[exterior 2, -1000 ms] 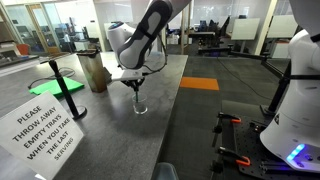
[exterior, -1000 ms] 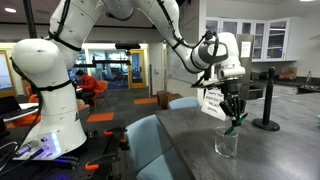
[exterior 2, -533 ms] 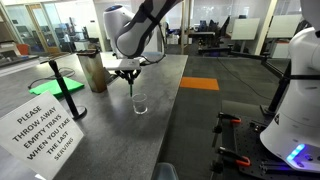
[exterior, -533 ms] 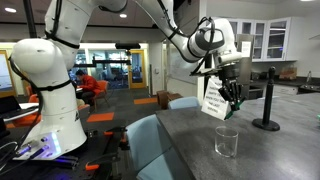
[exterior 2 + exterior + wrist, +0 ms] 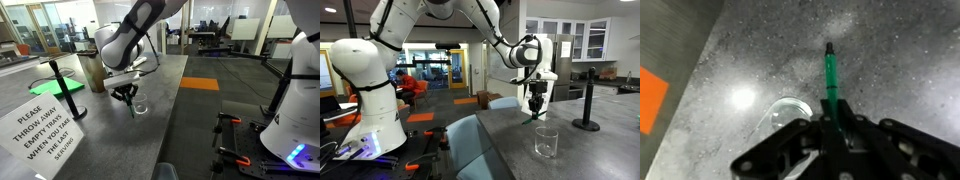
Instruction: Move the green pens from colourless glass and put it on the table
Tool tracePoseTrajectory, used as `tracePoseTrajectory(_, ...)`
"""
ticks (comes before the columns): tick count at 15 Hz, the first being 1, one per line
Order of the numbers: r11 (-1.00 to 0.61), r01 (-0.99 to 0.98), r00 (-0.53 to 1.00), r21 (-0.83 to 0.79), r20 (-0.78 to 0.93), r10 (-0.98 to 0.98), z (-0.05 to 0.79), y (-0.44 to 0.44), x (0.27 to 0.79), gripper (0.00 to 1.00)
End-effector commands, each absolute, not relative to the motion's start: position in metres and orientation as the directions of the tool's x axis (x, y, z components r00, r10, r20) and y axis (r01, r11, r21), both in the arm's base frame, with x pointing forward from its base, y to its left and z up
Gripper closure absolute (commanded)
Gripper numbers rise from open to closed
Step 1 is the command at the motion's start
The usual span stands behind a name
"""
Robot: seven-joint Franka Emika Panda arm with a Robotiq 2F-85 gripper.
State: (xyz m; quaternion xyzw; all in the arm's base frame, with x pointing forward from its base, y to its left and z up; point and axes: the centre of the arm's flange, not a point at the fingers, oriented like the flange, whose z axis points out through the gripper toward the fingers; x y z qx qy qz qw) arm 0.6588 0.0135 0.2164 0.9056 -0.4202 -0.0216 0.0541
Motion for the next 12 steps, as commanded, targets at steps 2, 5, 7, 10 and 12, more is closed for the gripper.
tracePoseTrajectory(2,-0.715,-0.669,0.719,0.204,-0.065,-0.692,0.181,0.019,0.688,0.97)
tracePoseTrajectory(5,-0.767,-0.589,0.745,0.254,-0.197,-0.637,0.162,0.020,0.696,0.97)
tracePoseTrajectory(7,-0.786,-0.551,0.750,0.281,-0.246,-0.614,0.158,0.020,0.698,0.97)
tracePoseTrajectory(10,-0.806,-0.531,0.780,0.261,-0.220,-0.585,0.162,0.020,0.702,0.62)
tracePoseTrajectory(12,-0.820,-0.535,0.807,0.205,-0.165,-0.567,0.168,0.020,0.703,0.49)
